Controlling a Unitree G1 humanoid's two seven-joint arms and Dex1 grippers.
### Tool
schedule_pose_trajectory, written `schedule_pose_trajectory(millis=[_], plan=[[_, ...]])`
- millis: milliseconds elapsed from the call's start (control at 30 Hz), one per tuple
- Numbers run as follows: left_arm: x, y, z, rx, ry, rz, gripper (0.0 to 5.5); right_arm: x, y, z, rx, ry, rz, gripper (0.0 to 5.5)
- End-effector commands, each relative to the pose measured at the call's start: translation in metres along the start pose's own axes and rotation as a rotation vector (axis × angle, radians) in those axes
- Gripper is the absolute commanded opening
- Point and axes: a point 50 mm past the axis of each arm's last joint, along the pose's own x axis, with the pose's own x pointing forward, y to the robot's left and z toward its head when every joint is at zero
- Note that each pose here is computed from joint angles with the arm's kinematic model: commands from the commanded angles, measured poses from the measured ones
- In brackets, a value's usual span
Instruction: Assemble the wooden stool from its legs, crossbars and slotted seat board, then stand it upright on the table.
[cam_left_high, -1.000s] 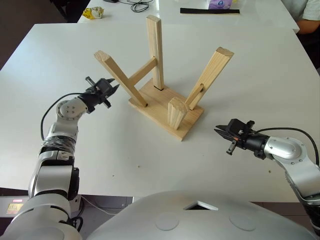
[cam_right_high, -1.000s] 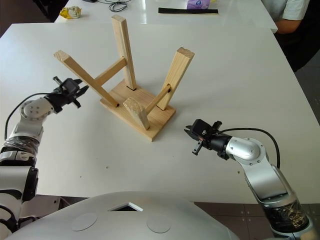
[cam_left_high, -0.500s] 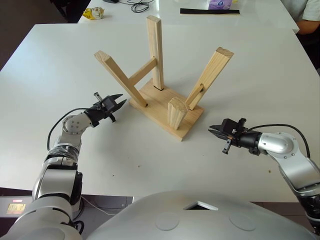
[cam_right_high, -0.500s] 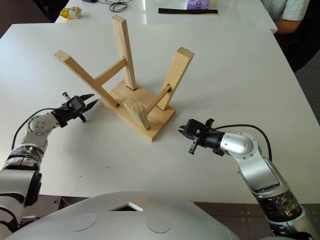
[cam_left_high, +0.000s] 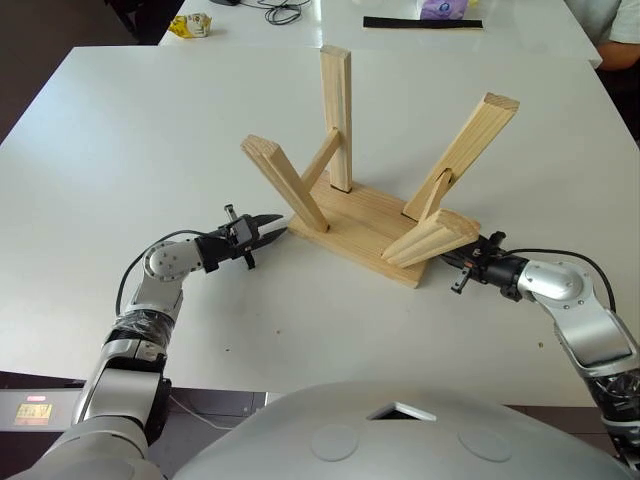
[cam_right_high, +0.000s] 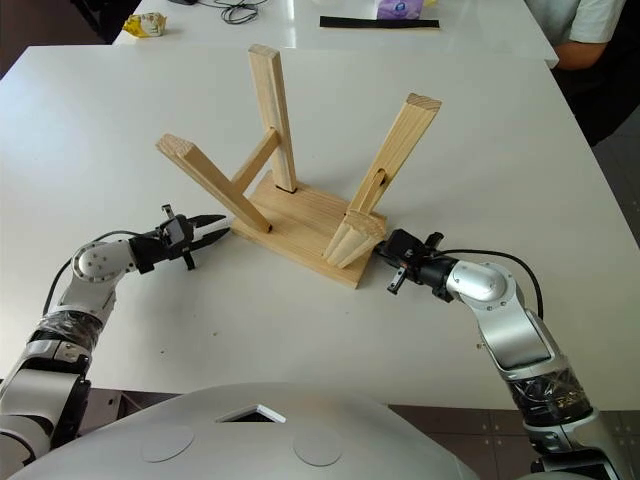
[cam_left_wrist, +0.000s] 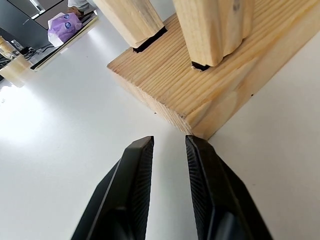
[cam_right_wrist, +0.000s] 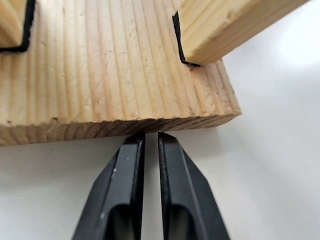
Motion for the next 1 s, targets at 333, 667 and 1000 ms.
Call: schedule_pose_trajectory(millis=[333, 667, 1000], plan=[[0.002, -0.016, 0.05, -0.009, -0.127, -0.062, 1.2, 0.021, -0.006, 0.006, -0.066, -0.025, 0.004, 0.5], [-0.021, -0.011, 0.06, -0.018, -0.094, -0.057, 1.2, 0.022, 0.009, 0.01, -0.052, -0.056, 0.019, 0.5], [-0.026, -0.029, 0.058, -0.053, -0.079, -0.069, 1.2, 0.01, 0.003, 0.013, -0.116, -0.037, 0.068, 0.5]])
